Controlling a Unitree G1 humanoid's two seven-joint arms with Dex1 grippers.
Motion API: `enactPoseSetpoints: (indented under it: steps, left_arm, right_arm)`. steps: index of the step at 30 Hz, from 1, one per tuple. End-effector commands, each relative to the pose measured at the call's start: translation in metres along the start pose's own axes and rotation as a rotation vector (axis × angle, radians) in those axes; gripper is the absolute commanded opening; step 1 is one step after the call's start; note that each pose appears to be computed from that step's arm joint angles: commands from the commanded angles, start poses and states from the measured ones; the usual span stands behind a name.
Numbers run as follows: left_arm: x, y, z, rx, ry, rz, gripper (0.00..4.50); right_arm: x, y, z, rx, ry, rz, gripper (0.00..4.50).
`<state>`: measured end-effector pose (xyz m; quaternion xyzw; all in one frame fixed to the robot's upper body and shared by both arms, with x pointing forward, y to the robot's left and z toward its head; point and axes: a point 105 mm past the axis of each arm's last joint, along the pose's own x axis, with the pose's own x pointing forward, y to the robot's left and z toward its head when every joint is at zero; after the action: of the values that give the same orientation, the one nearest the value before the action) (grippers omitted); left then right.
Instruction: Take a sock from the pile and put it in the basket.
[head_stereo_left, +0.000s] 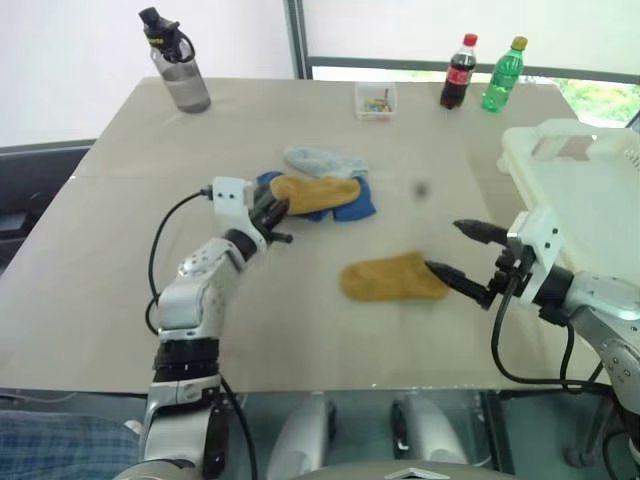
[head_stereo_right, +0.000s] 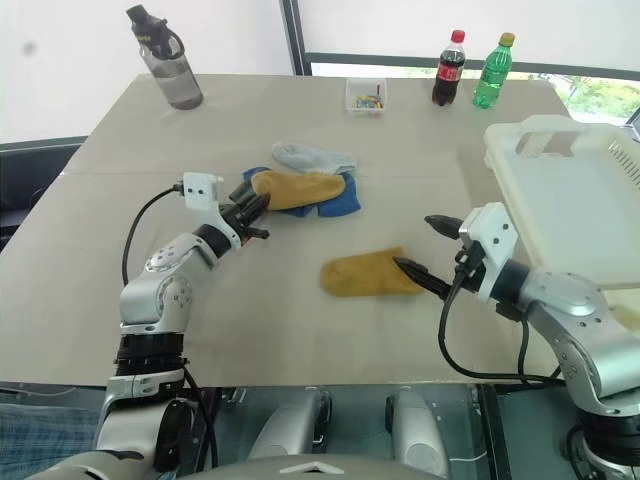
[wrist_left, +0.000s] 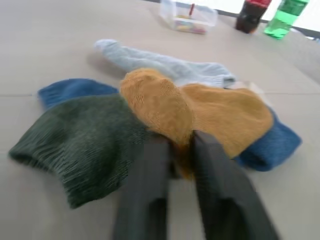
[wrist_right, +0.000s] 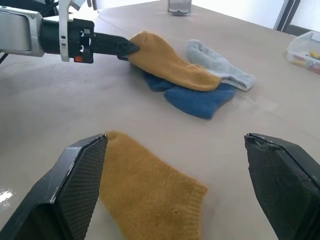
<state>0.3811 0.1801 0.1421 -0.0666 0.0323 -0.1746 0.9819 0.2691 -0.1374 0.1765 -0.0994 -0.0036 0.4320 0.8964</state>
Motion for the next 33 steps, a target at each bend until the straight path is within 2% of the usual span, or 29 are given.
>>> enactPoseSetpoints:
  steps: [1,4,9,12,16,17,18,19,24,30,33]
  left_arm:
    - [0.003,-0.003,0.015,0.049,-0.046,0.002,2.59]
    - [0.003,-0.004,0.012,0.046,-0.042,0.001,3.86]
    - [0.004,-0.006,0.018,0.021,-0.075,-0.013,3.86]
    - [0.004,-0.005,0.016,0.006,-0.074,-0.013,2.96]
    - [0.003,-0.006,0.012,0.003,-0.058,-0.017,1.12]
    - [0.003,-0.006,0.011,0.0,-0.054,-0.018,0.47]
    - [0.003,-0.006,0.01,-0.001,-0.052,-0.019,0.17]
    - [0.003,-0.006,0.01,-0.001,-0.051,-0.019,0.04]
    - [0.0,-0.008,0.01,-0.025,-0.054,-0.037,0.04]
    - [-0.019,-0.054,0.019,-0.255,-0.079,-0.293,0.04]
    - [-0.039,-0.075,0.004,-0.344,0.02,-0.411,0.04]
  right_arm:
    - [-0.001,-0.001,0.011,-0.036,-0.034,0.006,4.5]
    - [-0.001,-0.001,0.01,-0.037,-0.03,0.004,4.5]
    - [-0.001,0.0,0.009,-0.037,-0.026,0.003,4.5]
    - [-0.002,-0.001,0.008,-0.04,-0.023,-0.001,4.5]
    - [-0.002,-0.002,0.009,-0.042,-0.023,-0.004,4.5]
    - [-0.002,-0.002,0.009,-0.043,-0.022,-0.004,4.5]
    - [-0.002,-0.002,0.009,-0.044,-0.022,-0.005,4.5]
    - [-0.002,-0.002,0.009,-0.043,-0.023,-0.005,4.5]
    - [-0.002,-0.002,0.009,-0.044,-0.022,-0.007,4.5]
    - [-0.001,-0.002,0.008,-0.041,-0.021,-0.003,4.5]
    - [-0.001,-0.002,0.008,-0.04,-0.02,-0.002,4.5]
